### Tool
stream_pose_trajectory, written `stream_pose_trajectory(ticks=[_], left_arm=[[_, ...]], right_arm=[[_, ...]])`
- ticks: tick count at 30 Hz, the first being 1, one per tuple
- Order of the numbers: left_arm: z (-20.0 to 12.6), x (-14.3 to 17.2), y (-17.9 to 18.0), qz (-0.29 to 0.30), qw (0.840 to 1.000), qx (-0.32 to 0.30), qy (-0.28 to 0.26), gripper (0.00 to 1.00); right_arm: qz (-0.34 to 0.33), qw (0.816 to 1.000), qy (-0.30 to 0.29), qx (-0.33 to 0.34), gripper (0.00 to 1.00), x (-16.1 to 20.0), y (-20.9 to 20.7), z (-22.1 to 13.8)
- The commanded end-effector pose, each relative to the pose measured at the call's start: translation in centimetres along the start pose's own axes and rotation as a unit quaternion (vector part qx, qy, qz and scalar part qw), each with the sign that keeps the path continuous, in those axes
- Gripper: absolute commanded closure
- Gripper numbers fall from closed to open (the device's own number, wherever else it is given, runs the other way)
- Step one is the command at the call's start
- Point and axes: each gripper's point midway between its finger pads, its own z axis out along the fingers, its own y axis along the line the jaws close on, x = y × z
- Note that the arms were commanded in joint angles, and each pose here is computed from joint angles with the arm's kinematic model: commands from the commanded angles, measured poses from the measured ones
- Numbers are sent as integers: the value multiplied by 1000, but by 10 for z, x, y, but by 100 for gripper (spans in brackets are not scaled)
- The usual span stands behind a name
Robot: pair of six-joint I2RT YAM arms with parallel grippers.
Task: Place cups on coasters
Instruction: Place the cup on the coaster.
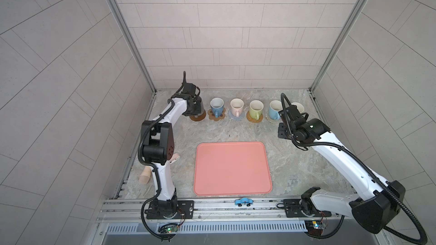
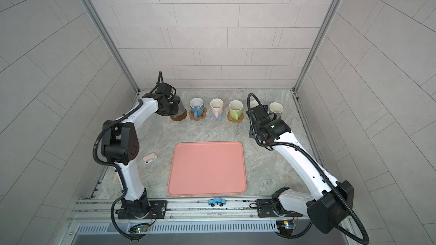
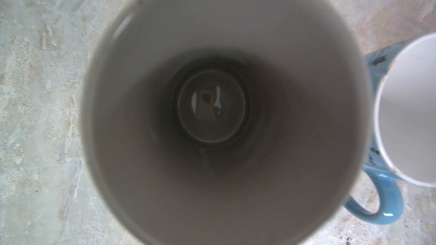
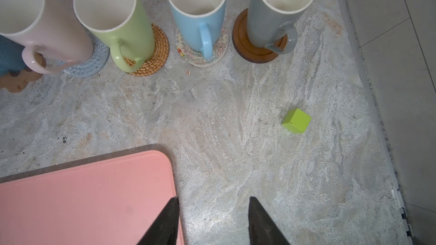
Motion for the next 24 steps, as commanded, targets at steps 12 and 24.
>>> stream_pose_trajectory(ticks=[12,24], left_arm=[[-1,-21,5,16,999,-14,-30,100],[10,-11,7,17,1000,-18,-13,100]], right_arm=[[1,1000,4,12,50,6,-5,1],[1,1000,5,13,50,8,-7,1]])
